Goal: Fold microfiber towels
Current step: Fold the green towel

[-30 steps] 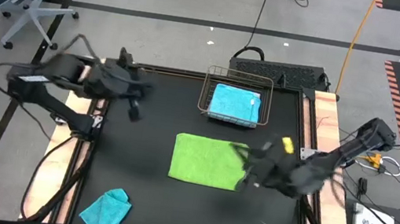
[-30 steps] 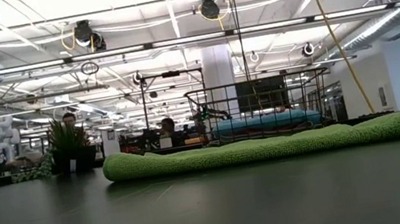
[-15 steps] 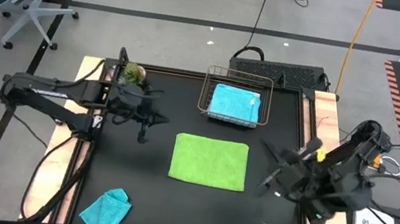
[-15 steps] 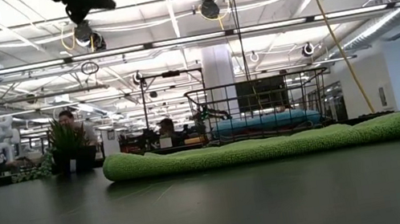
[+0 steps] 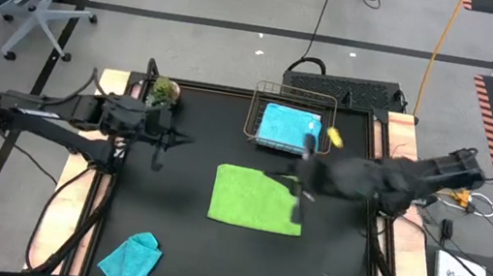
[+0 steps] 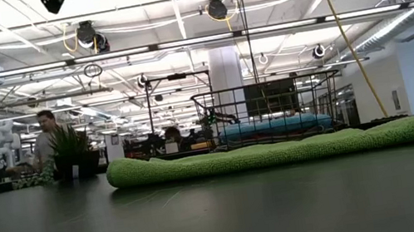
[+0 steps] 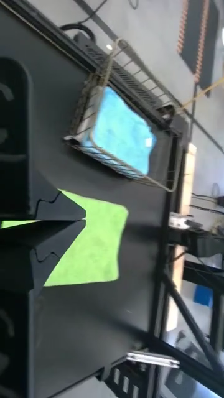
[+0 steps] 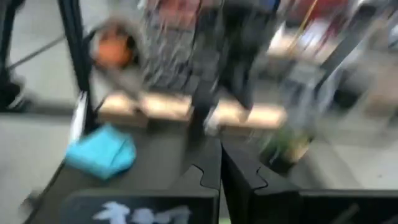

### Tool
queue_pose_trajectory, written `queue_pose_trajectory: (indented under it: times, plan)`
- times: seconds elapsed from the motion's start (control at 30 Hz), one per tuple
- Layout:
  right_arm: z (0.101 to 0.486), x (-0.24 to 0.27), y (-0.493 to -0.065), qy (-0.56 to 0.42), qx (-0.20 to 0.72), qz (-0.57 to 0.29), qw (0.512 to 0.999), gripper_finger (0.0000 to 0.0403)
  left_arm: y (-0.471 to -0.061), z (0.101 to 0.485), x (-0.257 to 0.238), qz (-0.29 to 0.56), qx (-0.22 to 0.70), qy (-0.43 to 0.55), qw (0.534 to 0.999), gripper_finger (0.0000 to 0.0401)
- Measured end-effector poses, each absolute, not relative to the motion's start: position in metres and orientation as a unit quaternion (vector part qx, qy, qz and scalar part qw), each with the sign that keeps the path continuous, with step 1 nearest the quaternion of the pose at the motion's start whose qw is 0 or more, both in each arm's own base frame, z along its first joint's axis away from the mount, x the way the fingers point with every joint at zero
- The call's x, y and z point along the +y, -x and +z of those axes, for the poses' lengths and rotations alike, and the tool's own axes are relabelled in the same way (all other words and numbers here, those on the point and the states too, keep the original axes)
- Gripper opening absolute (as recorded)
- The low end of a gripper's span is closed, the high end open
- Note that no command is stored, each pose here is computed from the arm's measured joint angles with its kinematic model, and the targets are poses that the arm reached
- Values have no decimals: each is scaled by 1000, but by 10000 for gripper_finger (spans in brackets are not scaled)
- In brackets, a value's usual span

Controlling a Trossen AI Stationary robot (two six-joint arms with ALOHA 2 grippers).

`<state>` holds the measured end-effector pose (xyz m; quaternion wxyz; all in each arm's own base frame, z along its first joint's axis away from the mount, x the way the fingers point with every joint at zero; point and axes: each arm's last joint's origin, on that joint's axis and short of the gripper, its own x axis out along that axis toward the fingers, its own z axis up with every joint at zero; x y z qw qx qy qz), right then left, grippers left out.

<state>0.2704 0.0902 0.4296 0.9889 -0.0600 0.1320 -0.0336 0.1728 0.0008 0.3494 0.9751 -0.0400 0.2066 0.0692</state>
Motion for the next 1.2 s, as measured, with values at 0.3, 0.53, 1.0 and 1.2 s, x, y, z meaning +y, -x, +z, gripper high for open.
queue_pose_trajectory:
  times: [0.3, 0.53, 1.0, 1.2]
  plan:
    - [381, 54, -307, 20, 465, -72, 882, 0, -185, 334, -6, 88, 262, 64, 959, 1]
    - [323, 71, -305, 5, 665, -105, 740, 0, -226, 295, -19, 101, 361, 69, 925, 0]
    - [263, 146, -270, -116, 606, -115, 778, 0, -280, 197, -93, 16, 510, 4, 860, 0]
    - [245, 155, -262, -64, 637, -46, 767, 1, -278, 178, -125, -24, 521, -125, 844, 1]
